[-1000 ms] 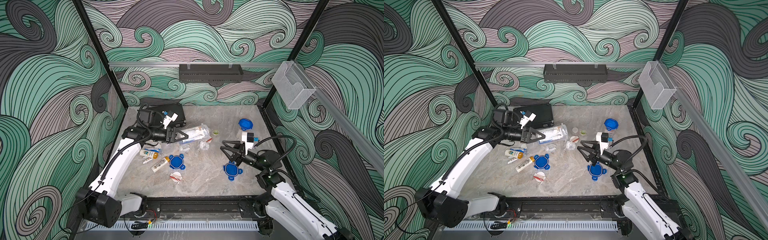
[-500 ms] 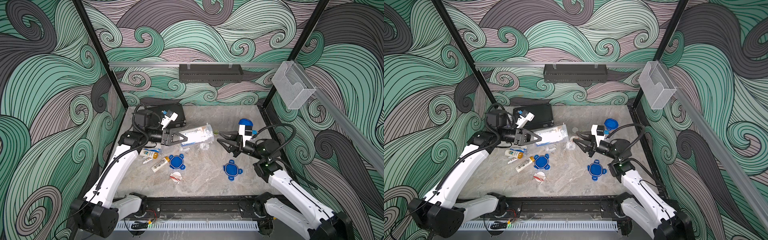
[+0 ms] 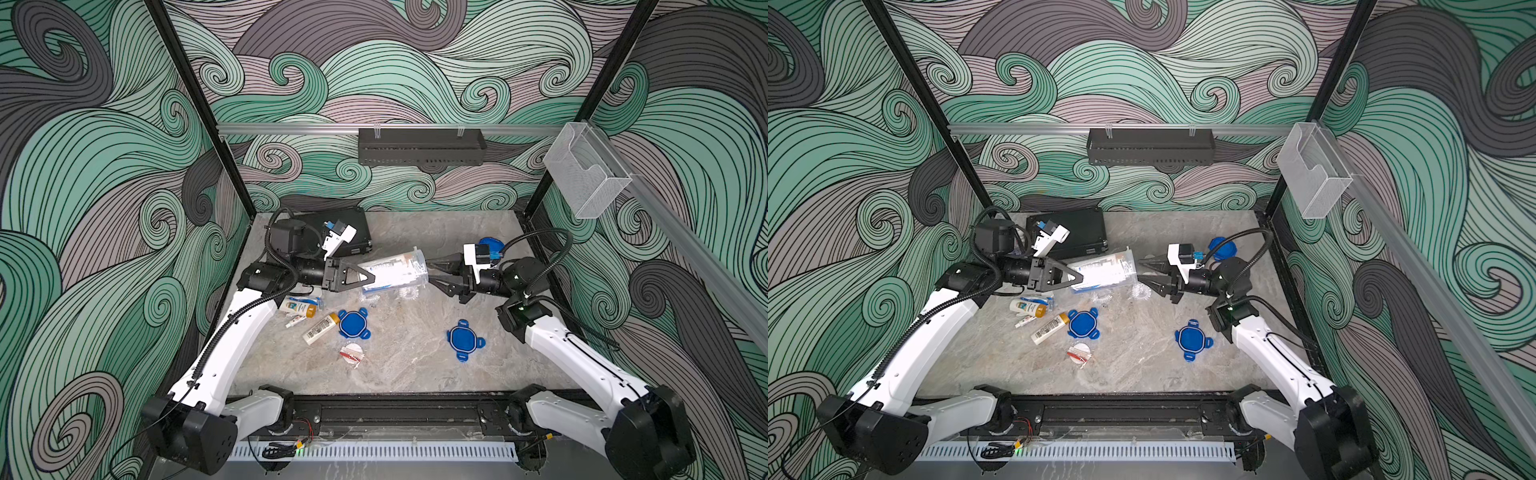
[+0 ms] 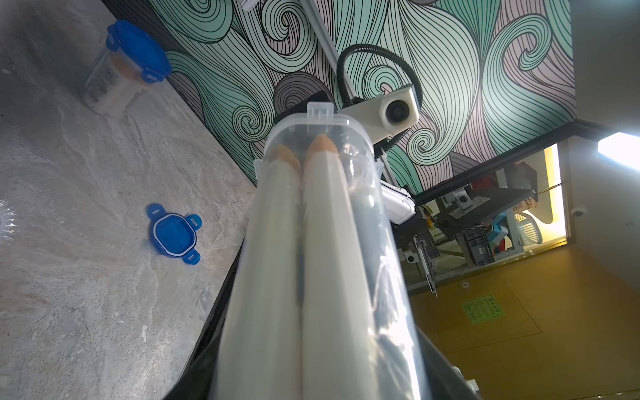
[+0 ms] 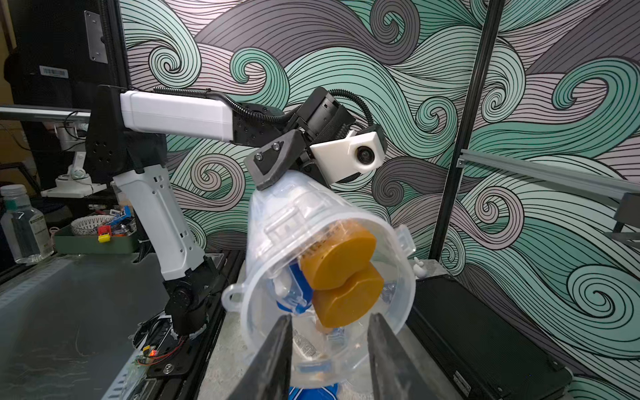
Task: Take out toiletry kits
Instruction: 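Pour the toiletry kits out of the container.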
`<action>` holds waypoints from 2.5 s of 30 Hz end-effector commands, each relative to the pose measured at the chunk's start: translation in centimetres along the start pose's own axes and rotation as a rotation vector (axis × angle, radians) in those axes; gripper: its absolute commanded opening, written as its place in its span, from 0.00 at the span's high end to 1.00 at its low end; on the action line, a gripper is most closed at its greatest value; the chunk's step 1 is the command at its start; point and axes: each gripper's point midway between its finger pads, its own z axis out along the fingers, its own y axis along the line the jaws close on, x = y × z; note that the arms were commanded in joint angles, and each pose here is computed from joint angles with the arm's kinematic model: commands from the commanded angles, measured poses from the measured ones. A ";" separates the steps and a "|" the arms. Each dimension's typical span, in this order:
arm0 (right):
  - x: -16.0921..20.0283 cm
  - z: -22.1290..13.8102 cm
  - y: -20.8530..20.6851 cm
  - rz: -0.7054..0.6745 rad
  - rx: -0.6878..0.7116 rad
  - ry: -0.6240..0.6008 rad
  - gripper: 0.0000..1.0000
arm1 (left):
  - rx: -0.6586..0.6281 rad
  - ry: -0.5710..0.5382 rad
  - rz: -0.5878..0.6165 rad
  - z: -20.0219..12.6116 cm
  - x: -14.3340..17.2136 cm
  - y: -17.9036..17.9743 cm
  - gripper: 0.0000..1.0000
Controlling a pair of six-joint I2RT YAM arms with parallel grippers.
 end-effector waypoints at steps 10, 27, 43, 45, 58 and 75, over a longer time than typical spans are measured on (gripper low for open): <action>-1.2 1.3 1.2 -0.170 -0.093 -0.039 0.47 | 0.051 0.030 -0.024 0.7 -1.3 1.0 0.97; -1.7 2.1 -0.2 -0.087 -0.086 -0.113 0.64 | -0.037 0.039 -0.096 1.2 -0.6 5.2 0.96; -0.3 1.9 -0.9 -0.052 -0.036 -0.060 1.00 | -0.076 0.019 -0.074 0.7 -0.7 5.2 0.97; 0.2 1.8 -1.4 -0.038 -0.013 -0.046 1.00 | -0.080 0.013 -0.064 0.6 -0.8 5.0 0.98; 1.6 0.3 -2.8 0.215 0.103 0.021 0.88 | -0.178 -0.008 0.176 -0.5 -1.1 3.3 1.00; 1.3 -1.3 1.1 0.562 0.021 -0.001 0.46 | -0.081 0.001 0.605 -0.7 1.4 0.1 1.00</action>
